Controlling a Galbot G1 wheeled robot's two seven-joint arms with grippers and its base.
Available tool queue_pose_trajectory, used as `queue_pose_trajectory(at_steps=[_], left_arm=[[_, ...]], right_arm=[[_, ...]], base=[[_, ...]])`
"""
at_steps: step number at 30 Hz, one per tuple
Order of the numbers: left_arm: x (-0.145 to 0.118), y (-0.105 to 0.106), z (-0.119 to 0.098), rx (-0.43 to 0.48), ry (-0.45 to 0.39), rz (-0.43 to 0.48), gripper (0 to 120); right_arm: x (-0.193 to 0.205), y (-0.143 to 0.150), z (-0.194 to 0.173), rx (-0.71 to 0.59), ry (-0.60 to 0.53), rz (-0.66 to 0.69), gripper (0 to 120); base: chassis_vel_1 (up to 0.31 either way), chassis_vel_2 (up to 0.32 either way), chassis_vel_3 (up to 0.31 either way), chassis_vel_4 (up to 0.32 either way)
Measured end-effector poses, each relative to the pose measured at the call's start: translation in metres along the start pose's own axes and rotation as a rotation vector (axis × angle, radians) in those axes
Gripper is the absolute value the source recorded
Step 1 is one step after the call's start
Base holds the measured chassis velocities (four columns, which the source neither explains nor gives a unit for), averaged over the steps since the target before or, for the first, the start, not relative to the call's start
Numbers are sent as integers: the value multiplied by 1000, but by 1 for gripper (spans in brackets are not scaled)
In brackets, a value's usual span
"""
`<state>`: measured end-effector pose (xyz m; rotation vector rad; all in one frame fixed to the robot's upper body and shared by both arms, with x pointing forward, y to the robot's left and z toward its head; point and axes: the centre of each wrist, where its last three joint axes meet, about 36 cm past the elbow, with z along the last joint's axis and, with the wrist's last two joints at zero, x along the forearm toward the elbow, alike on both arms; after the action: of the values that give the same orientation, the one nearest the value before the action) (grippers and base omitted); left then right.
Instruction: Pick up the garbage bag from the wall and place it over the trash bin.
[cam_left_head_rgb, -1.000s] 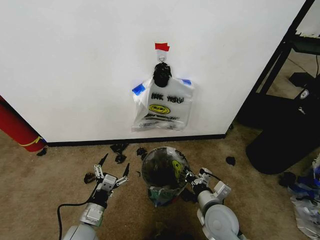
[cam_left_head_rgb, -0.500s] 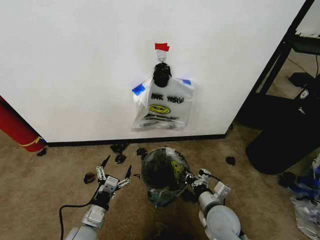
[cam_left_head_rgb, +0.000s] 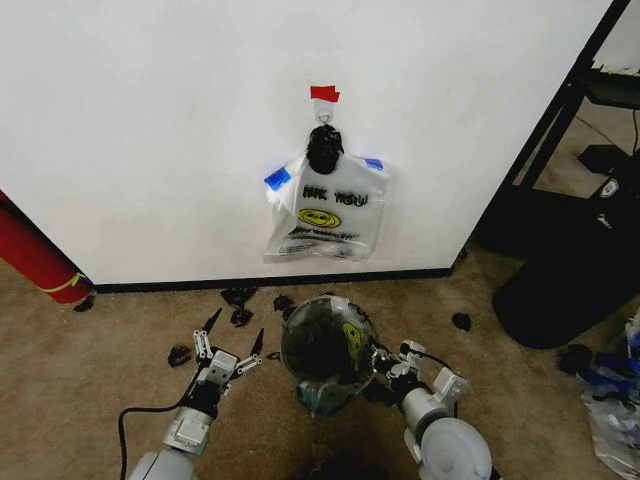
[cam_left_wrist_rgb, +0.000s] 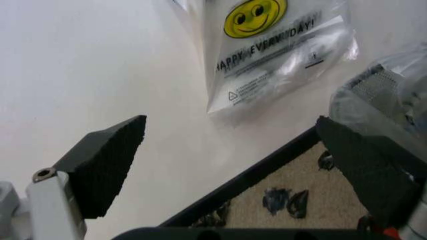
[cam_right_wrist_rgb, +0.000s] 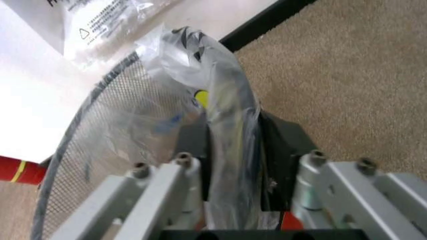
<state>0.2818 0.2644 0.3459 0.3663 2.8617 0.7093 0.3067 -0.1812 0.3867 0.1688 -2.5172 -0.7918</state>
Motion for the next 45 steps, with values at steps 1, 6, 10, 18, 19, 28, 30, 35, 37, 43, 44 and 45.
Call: queue_pose_trajectory(at_steps=[1,6,10,18,19,28,30,35,37,43,44,45], left_arm=[[0,0,0,0,0,0,100],[0,-1,0,3,-1,0,100],[1,-3,-1,5,1,3,100],[1,-5,-3,17,-20,1,100],[-1,-6,-4,43,-43,2,100],[-20,-14,-9,243,-202,79,100],[-21,-18,-8,251,-216,109,100],[-15,-31,-4,272,-237,170,100],[-11,-41,1,265,-261,218,100],[-9,-52,6,255,-269,216,100],[-9,-50,4,254,-271,196,100],[-9,-49,3,253,-273,187,100]], right_arm=[[1,0,-1,2,-3,-1,34],[8,4,-3,4,-8,-1,49],[16,9,-5,16,9,24,68],[15,5,-6,39,4,47,97],[15,4,-6,41,5,50,98],[17,10,-6,45,-12,30,100],[22,15,-9,30,-27,20,100],[25,16,-13,6,-32,25,100],[22,14,-12,-3,-35,38,100],[23,15,-14,-21,-95,1,100],[24,15,-14,-14,-121,-16,100],[24,15,-14,-6,-136,-25,100]], base=[[0,0,0,0],[0,0,0,0],[0,0,0,0],[0,0,0,0],[0,0,0,0],[0,0,0,0],[0,0,0,0],[0,0,0,0],[0,0,0,0],[0,0,0,0],[0,0,0,0],[0,0,0,0]])
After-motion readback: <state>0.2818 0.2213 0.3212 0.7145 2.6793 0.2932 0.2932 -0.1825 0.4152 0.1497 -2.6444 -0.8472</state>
